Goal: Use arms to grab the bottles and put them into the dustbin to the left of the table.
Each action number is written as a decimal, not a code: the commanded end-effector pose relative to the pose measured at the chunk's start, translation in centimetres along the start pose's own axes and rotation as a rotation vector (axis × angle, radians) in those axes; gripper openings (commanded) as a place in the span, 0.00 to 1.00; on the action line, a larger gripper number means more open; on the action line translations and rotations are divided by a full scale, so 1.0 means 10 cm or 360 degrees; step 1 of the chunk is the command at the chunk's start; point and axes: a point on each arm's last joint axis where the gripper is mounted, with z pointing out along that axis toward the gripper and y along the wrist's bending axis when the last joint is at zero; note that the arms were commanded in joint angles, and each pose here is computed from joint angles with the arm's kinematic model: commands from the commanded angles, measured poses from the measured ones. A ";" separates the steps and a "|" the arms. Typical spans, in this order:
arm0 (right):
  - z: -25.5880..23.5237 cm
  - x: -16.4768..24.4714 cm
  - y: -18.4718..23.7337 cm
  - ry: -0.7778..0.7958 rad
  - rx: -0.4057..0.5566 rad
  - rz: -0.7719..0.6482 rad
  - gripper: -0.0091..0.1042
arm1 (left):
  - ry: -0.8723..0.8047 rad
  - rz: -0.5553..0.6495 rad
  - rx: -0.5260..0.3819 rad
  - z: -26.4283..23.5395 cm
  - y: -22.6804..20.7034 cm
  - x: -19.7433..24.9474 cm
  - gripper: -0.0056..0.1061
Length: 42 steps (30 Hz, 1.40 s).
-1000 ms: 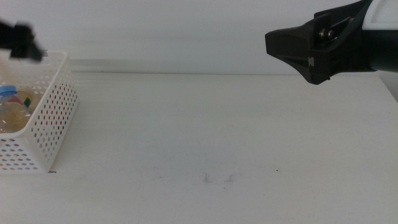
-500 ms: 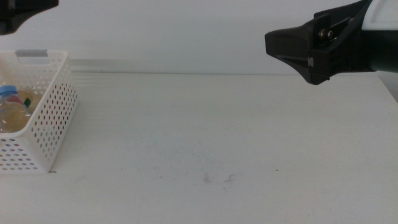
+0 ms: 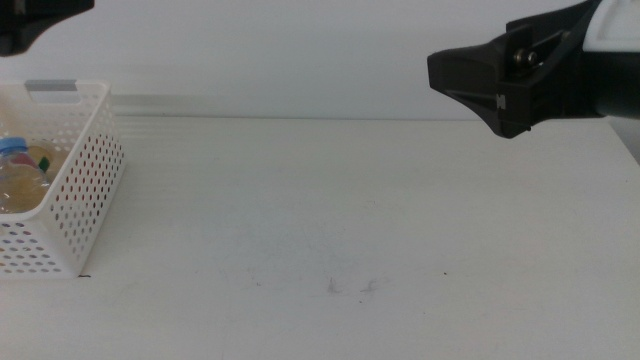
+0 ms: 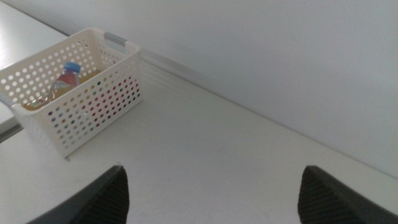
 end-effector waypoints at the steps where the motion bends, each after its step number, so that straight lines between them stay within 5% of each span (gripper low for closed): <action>1: -0.04 0.03 -0.09 -0.0067 0.0053 0.0026 0.87 | -0.0030 0.0014 -0.0033 0.03 0.01 0.05 0.89; 9: -0.39 0.80 -0.63 -0.0290 0.0518 0.0262 0.87 | -0.0621 -0.0031 -0.0389 0.02 0.02 0.97 0.89; 16: -0.77 2.06 -0.53 -0.0225 0.0798 0.0308 0.87 | -0.0261 -0.0056 -0.0282 -0.04 -0.24 2.22 0.89; 23: -0.89 2.76 -0.38 -0.0221 0.0900 0.0339 0.87 | -0.0285 -0.0045 -0.0256 -0.11 -0.37 2.78 0.89; 42: -0.91 2.79 -0.36 -0.0271 0.0901 0.0324 0.87 | -0.0360 -0.0072 -0.0369 -0.12 -0.34 2.84 0.89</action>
